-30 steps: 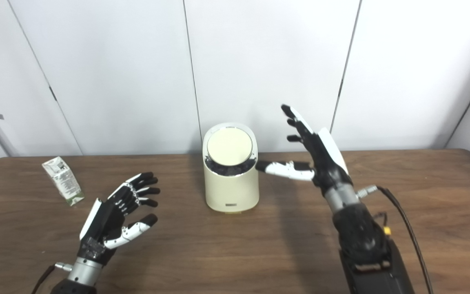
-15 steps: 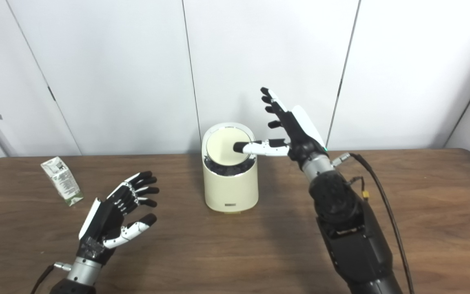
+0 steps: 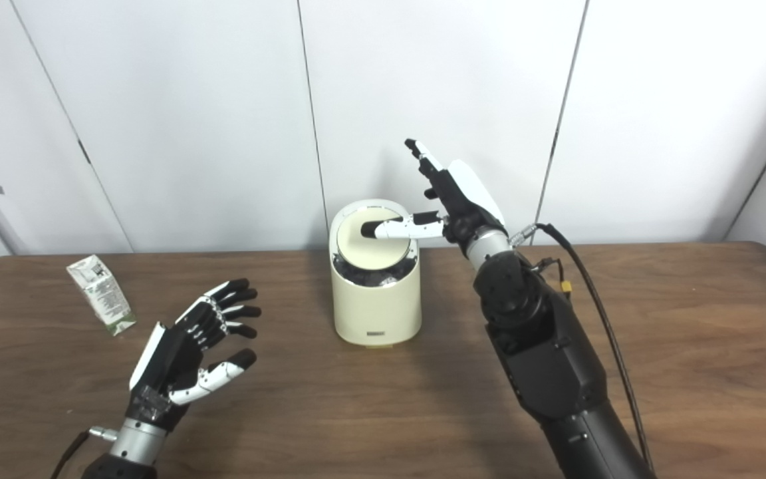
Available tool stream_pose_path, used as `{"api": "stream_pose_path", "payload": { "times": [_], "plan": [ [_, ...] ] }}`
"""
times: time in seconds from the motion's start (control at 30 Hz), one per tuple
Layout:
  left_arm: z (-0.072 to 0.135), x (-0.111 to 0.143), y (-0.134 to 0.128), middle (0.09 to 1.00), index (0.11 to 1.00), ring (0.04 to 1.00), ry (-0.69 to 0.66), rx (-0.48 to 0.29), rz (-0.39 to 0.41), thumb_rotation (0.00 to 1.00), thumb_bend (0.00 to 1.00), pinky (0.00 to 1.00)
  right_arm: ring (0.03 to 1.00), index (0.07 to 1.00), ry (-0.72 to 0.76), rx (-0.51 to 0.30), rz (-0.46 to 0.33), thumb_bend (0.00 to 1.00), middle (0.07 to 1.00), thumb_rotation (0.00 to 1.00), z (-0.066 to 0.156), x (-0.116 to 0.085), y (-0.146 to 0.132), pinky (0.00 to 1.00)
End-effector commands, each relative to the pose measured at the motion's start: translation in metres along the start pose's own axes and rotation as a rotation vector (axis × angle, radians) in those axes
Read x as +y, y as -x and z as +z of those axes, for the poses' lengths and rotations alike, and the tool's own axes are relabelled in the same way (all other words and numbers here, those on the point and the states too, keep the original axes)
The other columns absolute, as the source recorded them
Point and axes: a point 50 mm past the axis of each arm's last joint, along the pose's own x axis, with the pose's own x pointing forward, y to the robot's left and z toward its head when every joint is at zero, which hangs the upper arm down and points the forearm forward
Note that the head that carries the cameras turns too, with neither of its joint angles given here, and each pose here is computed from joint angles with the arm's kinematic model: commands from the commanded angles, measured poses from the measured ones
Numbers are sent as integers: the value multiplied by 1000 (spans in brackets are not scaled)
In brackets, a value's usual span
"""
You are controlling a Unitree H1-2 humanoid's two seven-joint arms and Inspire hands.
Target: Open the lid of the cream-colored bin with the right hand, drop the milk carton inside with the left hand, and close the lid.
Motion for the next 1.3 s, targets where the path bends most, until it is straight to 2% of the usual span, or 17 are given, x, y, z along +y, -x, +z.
{"api": "stream_pose_path", "payload": {
  "times": [0.0, 0.43, 0.67, 0.87, 1.03, 1.27],
  "plan": [
    [-16, -12, 17, 822, 866, 754, 38, 45, 4, 298, 730, 630, 946, 976, 29, -106, -63, 843, 968, 411, 31, -17, -14, 842],
    [-13, -15, 17, 819, 860, 751, 34, 35, 5, 288, 729, 630, 928, 973, 88, -88, -54, 896, 945, 367, 30, -16, -20, 865],
    [-12, -16, 17, 822, 861, 753, 36, 30, 5, 290, 731, 629, 882, 957, 123, -74, -47, 926, 916, 369, 26, -10, -18, 812],
    [-10, -16, 17, 828, 863, 761, 36, 25, -1, 278, 718, 641, 878, 956, 123, -63, -29, 930, 917, 349, 25, -5, -16, 783],
    [-10, -15, 18, 832, 868, 765, 36, 23, -1, 280, 714, 644, 915, 967, 140, -57, -9, 914, 939, 336, 20, -3, -16, 849],
    [-9, -15, 17, 827, 865, 760, 44, 17, 3, 277, 718, 636, 922, 968, 163, -29, -1, 932, 946, 339, 15, 0, -15, 831]
  ]
}}
